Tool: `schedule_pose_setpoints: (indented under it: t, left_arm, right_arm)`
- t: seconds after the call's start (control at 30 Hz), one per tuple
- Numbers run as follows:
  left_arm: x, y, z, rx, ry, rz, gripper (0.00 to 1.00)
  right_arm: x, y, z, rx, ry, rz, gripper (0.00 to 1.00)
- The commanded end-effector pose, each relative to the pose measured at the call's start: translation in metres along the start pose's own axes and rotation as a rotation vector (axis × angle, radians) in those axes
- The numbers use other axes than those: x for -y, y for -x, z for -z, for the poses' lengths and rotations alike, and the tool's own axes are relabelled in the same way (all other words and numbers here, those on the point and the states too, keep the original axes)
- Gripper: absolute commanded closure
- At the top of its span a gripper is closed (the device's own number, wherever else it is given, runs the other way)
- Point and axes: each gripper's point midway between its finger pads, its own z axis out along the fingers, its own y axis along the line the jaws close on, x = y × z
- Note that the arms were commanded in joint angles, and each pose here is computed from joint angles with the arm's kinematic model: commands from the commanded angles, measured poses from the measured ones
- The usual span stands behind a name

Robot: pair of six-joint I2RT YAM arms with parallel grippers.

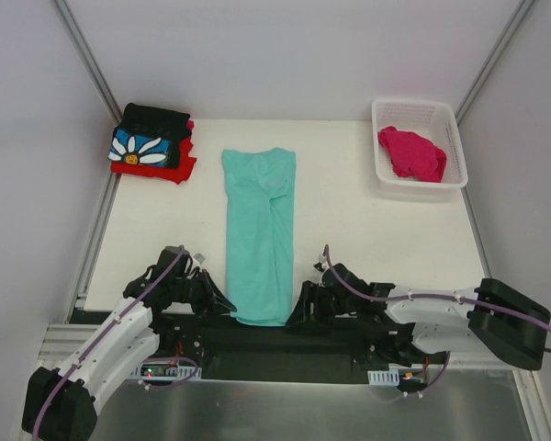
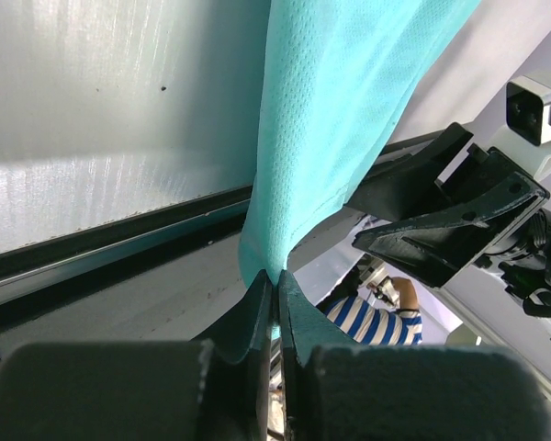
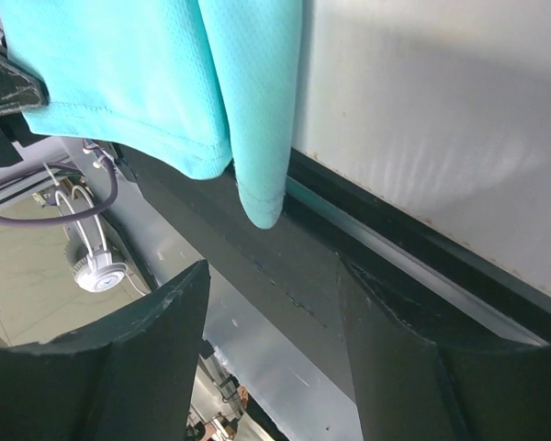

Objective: Fold and stack the t-shirts

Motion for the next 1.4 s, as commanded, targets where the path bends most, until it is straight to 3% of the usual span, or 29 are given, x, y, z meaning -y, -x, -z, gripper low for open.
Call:
schedule_pose_setpoints:
  t: [0.0, 1.03, 1.1, 1.37]
  left_arm:
    - [0.001, -0.003, 0.004, -0.001, 0.025, 0.062, 1.00]
    - [-0.002, -0.003, 0.000, -0.009, 0.023, 0.074, 1.00]
    - [-0.002, -0.003, 0.000, -0.011, 0.025, 0.076, 1.00]
    - [-0.003, -0.003, -0.001, -0.011, 0.024, 0.077, 1.00]
  right_arm:
    - [-0.014, 0.014, -0.010, 0.042, 0.027, 0.020, 0.40]
    - [-0.057, 0.044, -0.039, 0.131, 0.178, 0.039, 0.48]
    - [-0.055, 0.042, -0.041, 0.121, 0.176, 0.035, 0.52]
    - [-0.060, 0.037, -0.040, 0.103, 0.200, 0.036, 0.83]
